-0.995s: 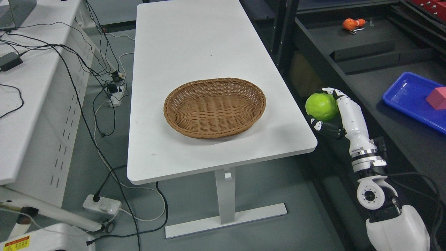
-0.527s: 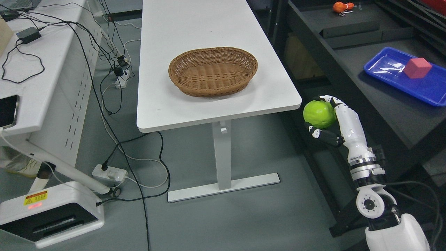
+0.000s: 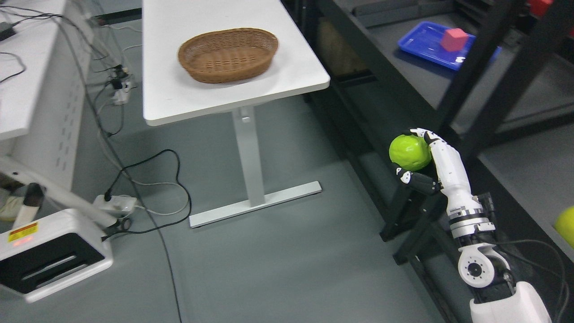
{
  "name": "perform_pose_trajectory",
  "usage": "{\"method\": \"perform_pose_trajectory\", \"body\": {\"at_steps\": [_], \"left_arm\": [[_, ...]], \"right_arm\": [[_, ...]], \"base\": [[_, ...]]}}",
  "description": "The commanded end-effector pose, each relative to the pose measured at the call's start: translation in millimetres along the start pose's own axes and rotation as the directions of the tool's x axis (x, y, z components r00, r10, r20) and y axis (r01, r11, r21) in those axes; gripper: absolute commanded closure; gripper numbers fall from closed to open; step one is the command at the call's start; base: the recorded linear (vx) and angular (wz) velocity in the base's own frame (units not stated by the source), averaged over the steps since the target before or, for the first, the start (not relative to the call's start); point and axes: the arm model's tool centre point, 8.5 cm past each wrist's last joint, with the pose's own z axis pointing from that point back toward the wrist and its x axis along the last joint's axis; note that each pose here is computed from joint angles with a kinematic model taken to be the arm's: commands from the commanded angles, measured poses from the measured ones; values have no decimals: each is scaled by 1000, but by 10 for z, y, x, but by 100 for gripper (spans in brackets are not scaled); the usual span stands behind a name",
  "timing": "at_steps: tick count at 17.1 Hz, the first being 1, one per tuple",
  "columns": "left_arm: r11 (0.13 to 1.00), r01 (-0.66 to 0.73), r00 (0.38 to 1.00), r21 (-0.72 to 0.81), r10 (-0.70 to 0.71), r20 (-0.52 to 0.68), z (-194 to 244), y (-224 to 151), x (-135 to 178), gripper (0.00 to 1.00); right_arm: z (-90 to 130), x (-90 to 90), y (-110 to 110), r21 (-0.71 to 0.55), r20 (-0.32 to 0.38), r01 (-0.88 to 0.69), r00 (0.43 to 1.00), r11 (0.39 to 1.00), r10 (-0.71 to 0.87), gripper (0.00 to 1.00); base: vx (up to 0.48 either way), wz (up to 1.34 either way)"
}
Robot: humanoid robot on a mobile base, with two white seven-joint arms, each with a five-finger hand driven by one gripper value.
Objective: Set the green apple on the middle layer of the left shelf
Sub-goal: 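Carry the held apple toward the shelf's middle layer while turning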
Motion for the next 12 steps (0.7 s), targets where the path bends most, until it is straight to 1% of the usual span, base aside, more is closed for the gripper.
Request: {"method": "perform_pose_trajectory", "body": {"at_steps": [1,2,4,8,9,12], "left_arm": [[1000,3,1000,19,-3,12,12,115,81,0],[1000,3,1000,19,-3,12,12,115,81,0],[1000,3,1000,19,-3,12,12,115,81,0],[1000,3,1000,19,-3,12,12,115,81,0],[1000,3,1000,18,-3,14,12,115,86,0],[1000,3,1000,19,-3,12,12,115,81,0]], "right_arm": [[-38,41,-26,-21,7,8,1000,1000,-8,99],[-32,48,-15,-21,6,13,1000,1000,-13,99],[-15,39,4,-18,1,15,1000,1000,-15,99],[8,39,34,-15,-3,23,1000,1000,-23,99],[8,39,37,-15,-5,24,1000,1000,-24,99],[13,34,35,-12,-4,21,1000,1000,-21,99]], "base": [[-292,-1010],[-292,-1010],[-139,-1494],[-9,-1980],[96,-1388],[130,-836]]}}
